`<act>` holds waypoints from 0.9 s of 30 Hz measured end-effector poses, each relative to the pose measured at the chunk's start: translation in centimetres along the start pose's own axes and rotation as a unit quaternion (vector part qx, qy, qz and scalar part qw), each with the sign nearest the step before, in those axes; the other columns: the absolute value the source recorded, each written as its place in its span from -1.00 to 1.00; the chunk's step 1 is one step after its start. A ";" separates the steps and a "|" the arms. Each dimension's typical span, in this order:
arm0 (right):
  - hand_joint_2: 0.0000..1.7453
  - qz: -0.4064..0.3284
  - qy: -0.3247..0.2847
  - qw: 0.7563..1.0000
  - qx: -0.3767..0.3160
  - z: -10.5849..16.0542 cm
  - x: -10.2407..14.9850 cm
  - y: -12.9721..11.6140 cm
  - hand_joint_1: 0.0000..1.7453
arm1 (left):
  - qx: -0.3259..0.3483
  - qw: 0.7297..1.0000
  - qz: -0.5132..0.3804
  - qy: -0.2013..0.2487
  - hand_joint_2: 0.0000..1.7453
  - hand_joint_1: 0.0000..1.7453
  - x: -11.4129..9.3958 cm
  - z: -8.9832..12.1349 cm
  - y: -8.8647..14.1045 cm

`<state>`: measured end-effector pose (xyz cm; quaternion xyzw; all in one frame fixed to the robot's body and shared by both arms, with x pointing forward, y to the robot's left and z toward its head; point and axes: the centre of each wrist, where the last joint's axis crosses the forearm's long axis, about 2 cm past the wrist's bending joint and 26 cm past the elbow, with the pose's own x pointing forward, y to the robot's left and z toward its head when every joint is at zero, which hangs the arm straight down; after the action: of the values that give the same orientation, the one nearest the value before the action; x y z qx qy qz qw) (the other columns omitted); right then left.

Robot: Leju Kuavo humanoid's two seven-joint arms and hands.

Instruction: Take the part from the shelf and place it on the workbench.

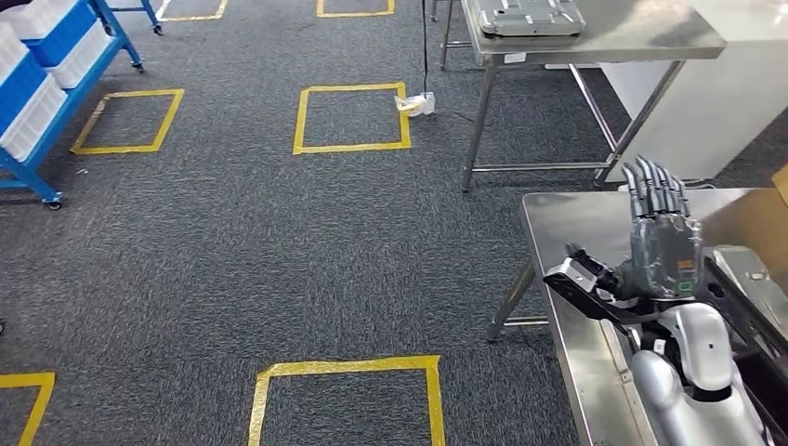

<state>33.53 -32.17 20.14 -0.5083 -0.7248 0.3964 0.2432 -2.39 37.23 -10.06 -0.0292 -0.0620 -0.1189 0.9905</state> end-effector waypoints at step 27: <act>-1.00 0.000 -0.052 0.997 -0.057 3.5 4.2 0.5 -1.00 | -0.080 0.996 0.046 0.014 -1.00 -1.00 -2.8 -0.3 -0.9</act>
<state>29.69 -29.35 17.53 -0.4998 -0.7583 0.3799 0.1758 -5.25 37.01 -10.70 -0.1097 -0.0370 -0.0785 0.9902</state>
